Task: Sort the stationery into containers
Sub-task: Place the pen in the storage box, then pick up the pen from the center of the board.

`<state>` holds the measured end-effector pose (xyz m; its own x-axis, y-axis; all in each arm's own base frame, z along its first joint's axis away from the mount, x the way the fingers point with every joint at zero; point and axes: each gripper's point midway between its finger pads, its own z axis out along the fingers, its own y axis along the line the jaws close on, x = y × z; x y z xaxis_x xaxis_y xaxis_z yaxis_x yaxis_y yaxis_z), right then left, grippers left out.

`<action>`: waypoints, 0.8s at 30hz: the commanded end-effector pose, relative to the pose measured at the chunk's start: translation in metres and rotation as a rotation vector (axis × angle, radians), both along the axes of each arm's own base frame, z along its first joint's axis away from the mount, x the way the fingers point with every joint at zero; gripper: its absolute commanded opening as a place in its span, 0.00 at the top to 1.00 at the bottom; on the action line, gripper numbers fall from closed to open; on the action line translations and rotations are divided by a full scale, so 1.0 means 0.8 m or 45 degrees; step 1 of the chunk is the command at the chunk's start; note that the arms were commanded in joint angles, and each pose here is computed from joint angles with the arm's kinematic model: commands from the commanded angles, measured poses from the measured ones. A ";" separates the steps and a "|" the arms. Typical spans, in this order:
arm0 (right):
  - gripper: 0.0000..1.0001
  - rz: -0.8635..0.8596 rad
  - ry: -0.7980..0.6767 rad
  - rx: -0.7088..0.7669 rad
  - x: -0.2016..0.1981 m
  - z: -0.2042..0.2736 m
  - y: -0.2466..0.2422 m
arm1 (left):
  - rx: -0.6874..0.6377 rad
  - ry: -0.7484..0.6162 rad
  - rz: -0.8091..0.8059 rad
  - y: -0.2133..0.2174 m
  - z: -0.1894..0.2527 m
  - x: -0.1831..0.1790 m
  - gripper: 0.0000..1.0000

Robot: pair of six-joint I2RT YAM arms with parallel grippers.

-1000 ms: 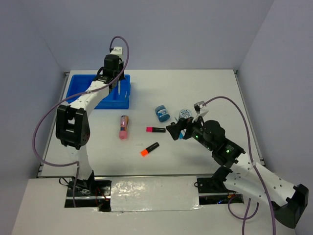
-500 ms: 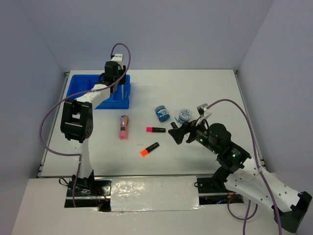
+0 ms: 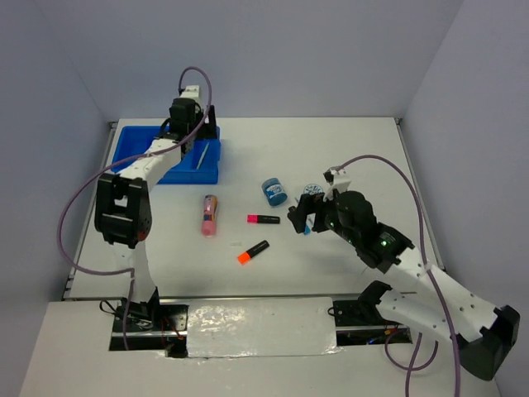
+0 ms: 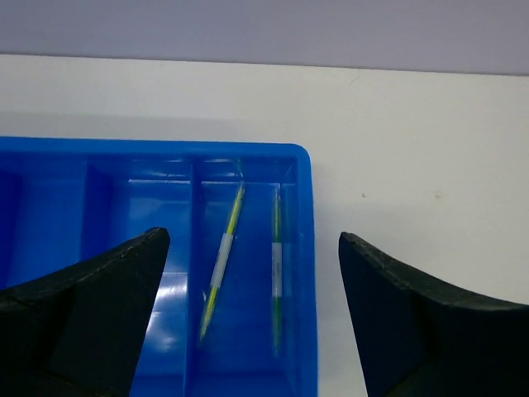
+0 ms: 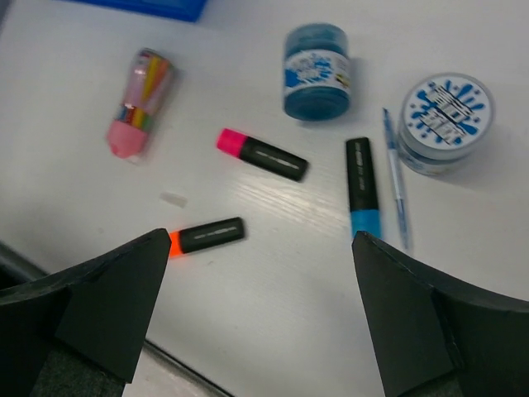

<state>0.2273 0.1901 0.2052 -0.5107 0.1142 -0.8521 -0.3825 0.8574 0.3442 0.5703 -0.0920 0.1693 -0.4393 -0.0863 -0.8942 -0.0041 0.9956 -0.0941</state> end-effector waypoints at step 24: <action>0.64 -0.033 0.355 -0.684 0.115 -0.155 -0.056 | -0.166 -0.093 -0.110 0.038 0.107 -0.365 0.01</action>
<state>0.2903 0.1344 0.0598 -0.7910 -0.2695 -0.5493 -0.2923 0.9551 -0.0477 0.2767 -0.0658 0.2379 -0.4777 -0.1786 -0.8602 0.0727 0.9677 -0.2413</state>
